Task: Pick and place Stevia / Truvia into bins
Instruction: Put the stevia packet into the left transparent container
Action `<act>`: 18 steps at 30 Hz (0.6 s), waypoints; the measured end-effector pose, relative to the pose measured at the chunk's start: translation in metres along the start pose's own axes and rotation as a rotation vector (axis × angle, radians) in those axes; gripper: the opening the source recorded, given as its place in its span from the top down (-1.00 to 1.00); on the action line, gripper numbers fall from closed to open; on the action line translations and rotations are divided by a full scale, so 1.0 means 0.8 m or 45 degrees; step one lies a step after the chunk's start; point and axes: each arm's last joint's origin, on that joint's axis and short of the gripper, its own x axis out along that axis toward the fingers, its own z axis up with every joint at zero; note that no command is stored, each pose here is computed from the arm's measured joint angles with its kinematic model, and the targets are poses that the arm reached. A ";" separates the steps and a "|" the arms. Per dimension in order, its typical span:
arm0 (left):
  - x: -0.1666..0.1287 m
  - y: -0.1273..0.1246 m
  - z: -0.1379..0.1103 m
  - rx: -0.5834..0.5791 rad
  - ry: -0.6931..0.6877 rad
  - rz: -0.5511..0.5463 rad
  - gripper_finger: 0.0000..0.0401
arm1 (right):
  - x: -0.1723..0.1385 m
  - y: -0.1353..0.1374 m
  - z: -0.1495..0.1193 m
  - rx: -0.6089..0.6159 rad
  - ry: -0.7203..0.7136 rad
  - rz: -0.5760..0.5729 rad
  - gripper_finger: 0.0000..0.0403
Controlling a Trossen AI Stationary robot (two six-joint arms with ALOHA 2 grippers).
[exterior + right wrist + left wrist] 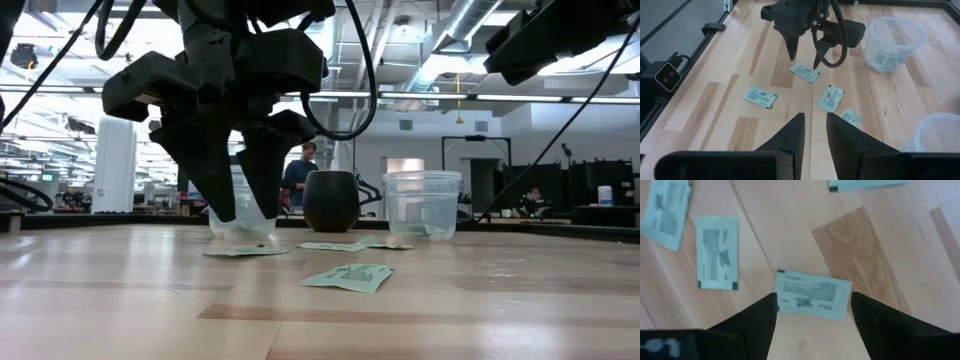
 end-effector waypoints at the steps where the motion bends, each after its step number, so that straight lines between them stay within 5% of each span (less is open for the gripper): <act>1: 0.000 0.000 -0.001 -0.005 0.010 -0.002 -0.22 | 0.000 0.000 0.000 0.000 0.000 0.000 0.63; 18: 0.000 -0.002 -0.001 0.007 0.019 0.035 -0.22 | 0.000 0.000 0.000 -0.003 0.001 0.000 0.62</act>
